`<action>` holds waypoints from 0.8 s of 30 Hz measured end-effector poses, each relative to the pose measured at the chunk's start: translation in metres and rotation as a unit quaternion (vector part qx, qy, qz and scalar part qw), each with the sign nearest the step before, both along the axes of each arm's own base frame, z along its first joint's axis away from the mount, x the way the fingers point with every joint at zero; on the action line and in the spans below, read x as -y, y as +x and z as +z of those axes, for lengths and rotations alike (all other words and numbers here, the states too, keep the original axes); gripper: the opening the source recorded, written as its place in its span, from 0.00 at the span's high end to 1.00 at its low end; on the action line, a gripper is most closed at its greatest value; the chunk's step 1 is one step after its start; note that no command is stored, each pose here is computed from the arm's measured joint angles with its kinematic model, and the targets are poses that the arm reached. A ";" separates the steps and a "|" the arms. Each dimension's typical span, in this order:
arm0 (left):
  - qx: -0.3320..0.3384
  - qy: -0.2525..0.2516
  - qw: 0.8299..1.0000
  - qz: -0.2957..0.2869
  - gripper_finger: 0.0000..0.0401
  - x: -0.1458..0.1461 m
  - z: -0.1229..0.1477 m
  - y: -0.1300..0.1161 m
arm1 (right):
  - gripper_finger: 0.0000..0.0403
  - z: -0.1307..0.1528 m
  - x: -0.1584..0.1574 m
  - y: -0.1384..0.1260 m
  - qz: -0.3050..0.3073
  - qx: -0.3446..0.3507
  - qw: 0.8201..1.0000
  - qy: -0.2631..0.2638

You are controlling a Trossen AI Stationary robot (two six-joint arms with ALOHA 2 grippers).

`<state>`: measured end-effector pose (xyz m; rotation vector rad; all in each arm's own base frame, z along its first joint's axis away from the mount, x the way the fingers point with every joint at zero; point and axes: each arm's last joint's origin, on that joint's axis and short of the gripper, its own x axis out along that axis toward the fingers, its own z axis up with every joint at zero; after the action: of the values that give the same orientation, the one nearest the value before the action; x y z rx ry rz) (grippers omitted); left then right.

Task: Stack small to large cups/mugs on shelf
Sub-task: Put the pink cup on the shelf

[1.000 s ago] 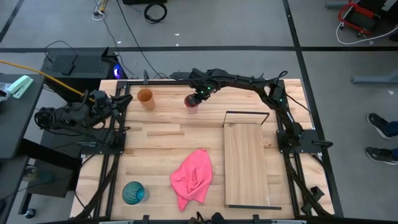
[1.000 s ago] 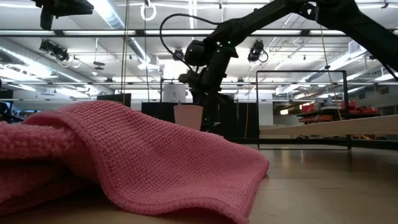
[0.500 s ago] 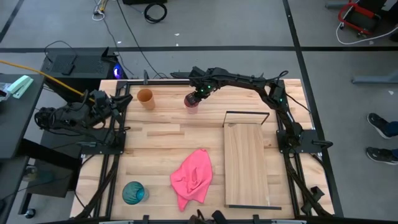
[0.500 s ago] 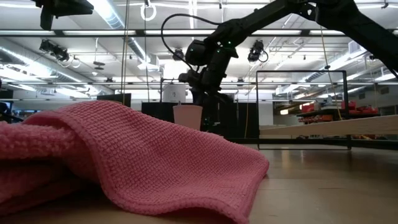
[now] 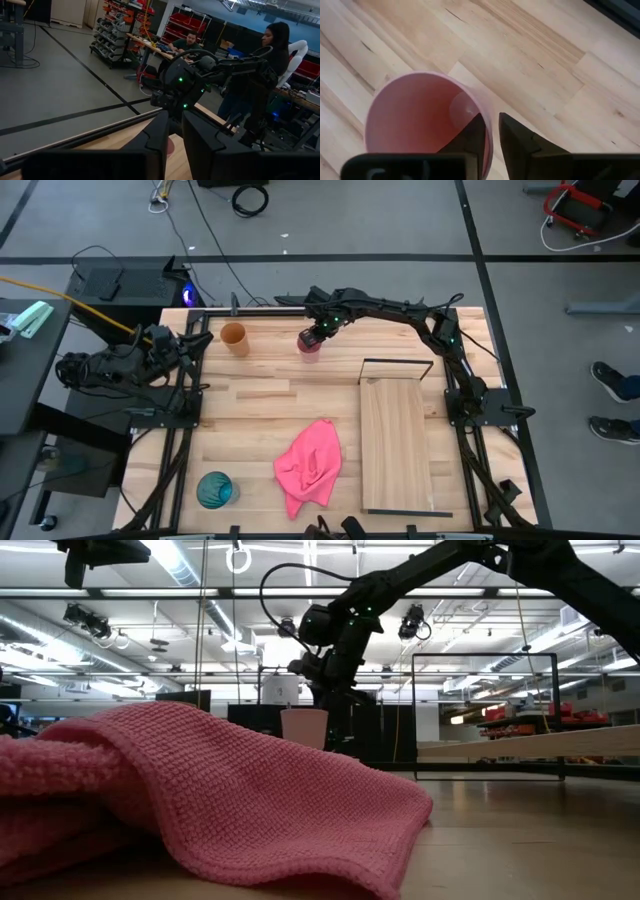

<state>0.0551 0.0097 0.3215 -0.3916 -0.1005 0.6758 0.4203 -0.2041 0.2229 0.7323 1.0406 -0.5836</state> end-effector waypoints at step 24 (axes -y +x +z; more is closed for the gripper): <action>-0.010 0.002 1.000 0.000 0.88 0.000 -0.002 0.000 | 0.99 0.055 -0.016 -0.015 0.037 0.048 0.998 -0.034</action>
<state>0.0549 0.0097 0.3197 -0.3799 -0.0829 0.6798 0.4056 -0.1881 0.2776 0.6535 0.9515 -0.5119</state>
